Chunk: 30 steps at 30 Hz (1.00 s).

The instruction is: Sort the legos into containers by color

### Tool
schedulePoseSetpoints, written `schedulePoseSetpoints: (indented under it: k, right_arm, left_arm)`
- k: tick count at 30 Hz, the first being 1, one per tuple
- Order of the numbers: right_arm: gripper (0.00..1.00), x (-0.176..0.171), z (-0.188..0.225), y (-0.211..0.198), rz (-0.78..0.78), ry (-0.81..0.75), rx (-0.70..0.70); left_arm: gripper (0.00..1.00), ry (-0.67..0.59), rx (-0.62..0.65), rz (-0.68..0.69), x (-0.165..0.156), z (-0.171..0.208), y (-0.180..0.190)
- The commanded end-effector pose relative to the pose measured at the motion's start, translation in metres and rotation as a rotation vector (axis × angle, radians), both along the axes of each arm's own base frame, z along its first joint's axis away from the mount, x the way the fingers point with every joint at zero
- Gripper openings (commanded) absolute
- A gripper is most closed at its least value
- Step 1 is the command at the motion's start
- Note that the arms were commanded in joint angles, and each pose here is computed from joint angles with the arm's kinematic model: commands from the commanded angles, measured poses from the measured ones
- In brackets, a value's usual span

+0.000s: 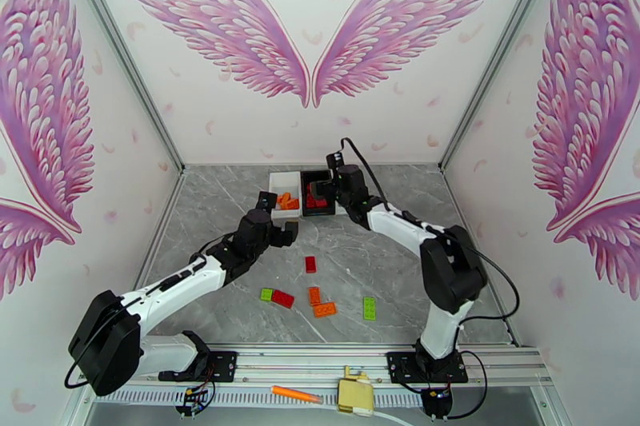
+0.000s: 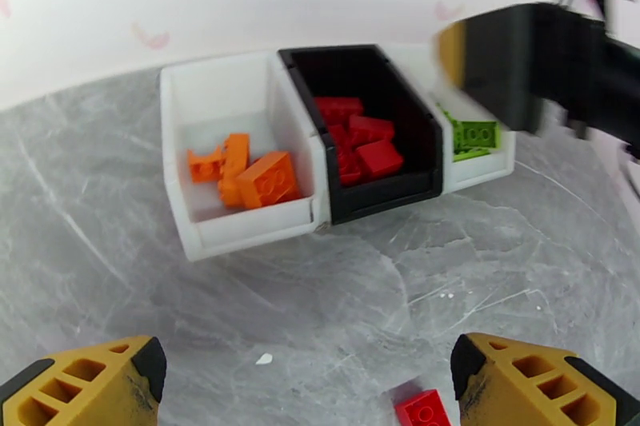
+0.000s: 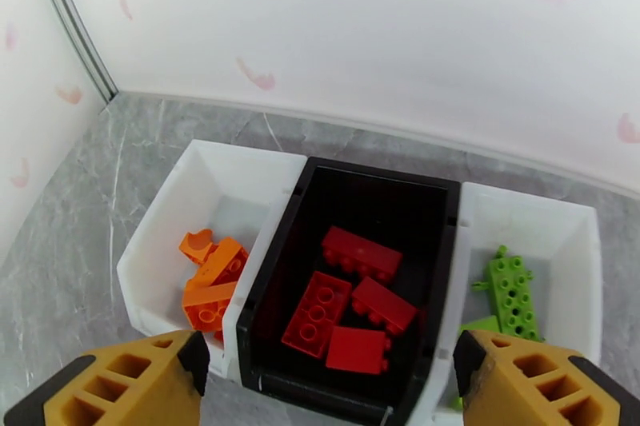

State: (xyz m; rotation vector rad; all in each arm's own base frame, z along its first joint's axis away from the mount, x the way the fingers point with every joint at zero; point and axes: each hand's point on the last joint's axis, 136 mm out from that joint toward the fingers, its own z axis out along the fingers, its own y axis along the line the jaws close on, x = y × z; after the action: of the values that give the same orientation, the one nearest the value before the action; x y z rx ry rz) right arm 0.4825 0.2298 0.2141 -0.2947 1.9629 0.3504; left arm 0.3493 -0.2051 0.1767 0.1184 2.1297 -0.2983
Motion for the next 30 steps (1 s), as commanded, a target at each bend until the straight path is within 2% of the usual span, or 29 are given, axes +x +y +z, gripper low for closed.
schedulePoseSetpoints:
  k: [1, 4, 7, 13, 20, 26, 30]
  right_arm:
    - [0.89, -0.024, 0.015, -0.019, 0.010, -0.070, -0.037]
    - [0.90, -0.055, 0.015, -0.031, 0.054, -0.091, -0.099]
    - [0.90, -0.086, 0.013, -0.043, 0.092, -0.098, -0.150]
    - [0.90, -0.133, 0.012, -0.067, 0.086, -0.113, -0.157]
    - [0.89, -0.146, 0.026, -0.100, -0.040, -0.196, -0.181]
    - [0.89, -0.144, 0.029, -0.103, -0.048, -0.212, -0.182]
    - [0.89, -0.143, 0.029, -0.104, -0.053, -0.218, -0.189]
  left_arm:
    - [0.98, 0.129, 0.013, 0.140, -0.008, -0.014, 0.011]
    - [0.99, 0.186, 0.038, 0.180, -0.013, -0.019, 0.008]
    - [0.99, 0.200, 0.053, 0.151, -0.016, -0.022, -0.008]
    - [0.99, 0.252, 0.069, 0.119, -0.027, -0.036, -0.049]
    - [0.97, 0.355, 0.111, 0.037, -0.044, -0.067, -0.096]
    - [0.96, 0.404, 0.197, 0.008, -0.047, -0.093, -0.107]
    - [0.90, 0.441, 0.227, -0.006, -0.046, -0.102, -0.115]
